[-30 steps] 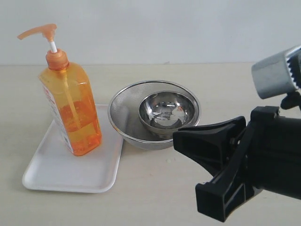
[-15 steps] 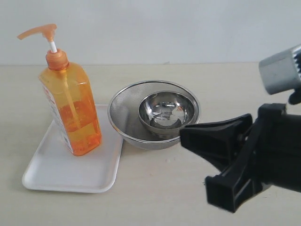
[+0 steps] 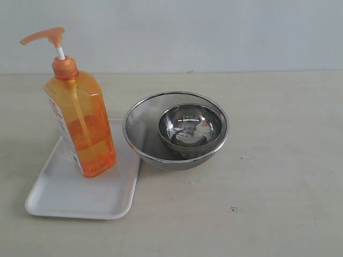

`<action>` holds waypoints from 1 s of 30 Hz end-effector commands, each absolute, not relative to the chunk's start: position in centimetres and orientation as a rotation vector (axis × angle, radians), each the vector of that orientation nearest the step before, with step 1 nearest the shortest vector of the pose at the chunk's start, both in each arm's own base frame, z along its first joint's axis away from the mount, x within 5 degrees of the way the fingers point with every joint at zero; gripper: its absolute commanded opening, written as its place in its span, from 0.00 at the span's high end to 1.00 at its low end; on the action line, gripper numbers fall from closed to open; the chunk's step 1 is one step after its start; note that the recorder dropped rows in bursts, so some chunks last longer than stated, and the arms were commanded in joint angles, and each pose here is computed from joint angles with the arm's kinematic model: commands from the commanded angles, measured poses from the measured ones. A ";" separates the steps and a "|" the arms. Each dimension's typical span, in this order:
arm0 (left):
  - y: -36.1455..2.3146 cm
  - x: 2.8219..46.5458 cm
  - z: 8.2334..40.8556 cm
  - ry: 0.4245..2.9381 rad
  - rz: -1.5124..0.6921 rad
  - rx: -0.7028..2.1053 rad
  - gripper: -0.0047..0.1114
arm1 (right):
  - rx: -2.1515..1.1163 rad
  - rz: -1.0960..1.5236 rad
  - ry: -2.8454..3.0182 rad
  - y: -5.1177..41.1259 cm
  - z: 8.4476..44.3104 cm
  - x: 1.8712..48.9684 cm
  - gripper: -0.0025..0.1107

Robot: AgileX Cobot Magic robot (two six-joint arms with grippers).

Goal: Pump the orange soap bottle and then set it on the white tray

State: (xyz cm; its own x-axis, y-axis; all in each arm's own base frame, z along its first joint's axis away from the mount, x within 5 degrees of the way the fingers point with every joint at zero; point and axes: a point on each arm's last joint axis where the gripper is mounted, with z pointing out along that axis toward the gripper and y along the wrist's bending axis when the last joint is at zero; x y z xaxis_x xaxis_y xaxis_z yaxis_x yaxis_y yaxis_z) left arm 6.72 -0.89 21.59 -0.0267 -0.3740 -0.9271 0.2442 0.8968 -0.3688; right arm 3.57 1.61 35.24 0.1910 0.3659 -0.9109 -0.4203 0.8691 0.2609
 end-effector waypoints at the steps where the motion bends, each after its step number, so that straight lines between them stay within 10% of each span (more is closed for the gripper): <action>1: -0.9 6.7 21.5 1.522 -0.499 -0.101 0.92 | 0.002 0.495 1.118 0.5 35.6 0.9 0.98; 17: -1.2 6.6 21.4 1.536 -0.522 -0.075 0.92 | 0.011 0.468 1.134 0.6 34.2 0.7 0.98; 30: -1.4 6.6 21.3 1.543 -0.532 -0.063 0.92 | 0.078 0.401 1.432 1.0 23.2 5.2 0.98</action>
